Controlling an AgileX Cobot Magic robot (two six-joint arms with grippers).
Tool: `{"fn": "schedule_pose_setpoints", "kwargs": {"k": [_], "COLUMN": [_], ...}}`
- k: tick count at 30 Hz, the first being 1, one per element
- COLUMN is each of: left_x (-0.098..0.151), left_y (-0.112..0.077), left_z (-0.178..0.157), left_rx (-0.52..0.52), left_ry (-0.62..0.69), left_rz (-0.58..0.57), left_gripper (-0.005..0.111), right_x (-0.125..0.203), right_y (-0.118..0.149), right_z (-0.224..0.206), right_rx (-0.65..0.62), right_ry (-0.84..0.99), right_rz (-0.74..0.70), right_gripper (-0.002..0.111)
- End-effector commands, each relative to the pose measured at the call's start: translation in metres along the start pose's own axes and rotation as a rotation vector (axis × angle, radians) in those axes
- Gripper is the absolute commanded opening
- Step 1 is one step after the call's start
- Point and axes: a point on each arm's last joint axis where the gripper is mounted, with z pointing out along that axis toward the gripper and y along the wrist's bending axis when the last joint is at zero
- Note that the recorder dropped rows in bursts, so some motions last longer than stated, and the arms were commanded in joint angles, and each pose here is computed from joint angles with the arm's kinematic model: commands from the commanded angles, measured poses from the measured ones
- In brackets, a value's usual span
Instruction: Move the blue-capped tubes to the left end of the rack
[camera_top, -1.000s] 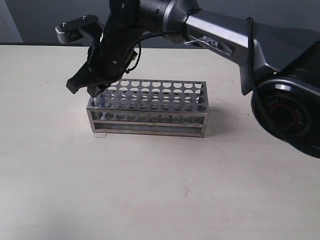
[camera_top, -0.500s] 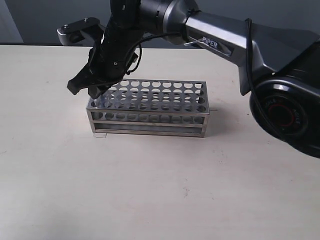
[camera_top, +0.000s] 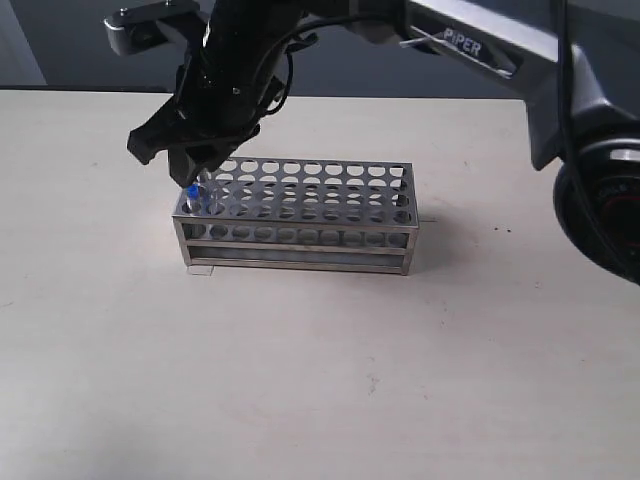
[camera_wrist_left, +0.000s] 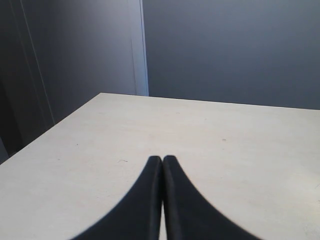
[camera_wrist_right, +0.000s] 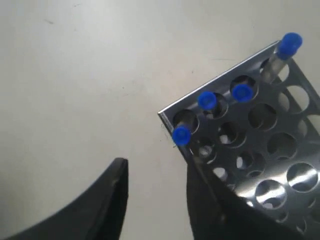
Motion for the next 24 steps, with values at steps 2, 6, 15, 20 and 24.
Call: {"fn": "schedule_pose_setpoints", "kwargs": {"k": [2,6,15,20,24], "left_x": [0.001,0.001,0.001,0.001,0.001], "left_y": [0.000,0.000,0.000,0.000,0.000], "left_z": [0.000,0.000,0.000,0.000,0.000], "left_rx": [0.007,0.007,0.007,0.007,0.007], "left_ry": [0.003,0.003,-0.001,0.003,0.003], "left_rz": [-0.005,-0.005,-0.005,-0.005,-0.005], "left_gripper": [0.000,0.000,0.000,0.000,0.000], "right_x": [-0.002,-0.004,0.005,0.021,0.031], "right_y": [0.009,0.017,0.062,0.081,0.090], "right_z": [-0.036,-0.069,-0.183,-0.239,-0.265], "right_rx": [0.018,0.035,-0.057,-0.055,-0.037], "right_ry": [-0.033,-0.095,-0.341,-0.452,-0.506], "right_rz": [-0.018,-0.021,0.018,0.032,0.000], "right_gripper": [0.038,0.036,-0.001,-0.001,-0.001]}}
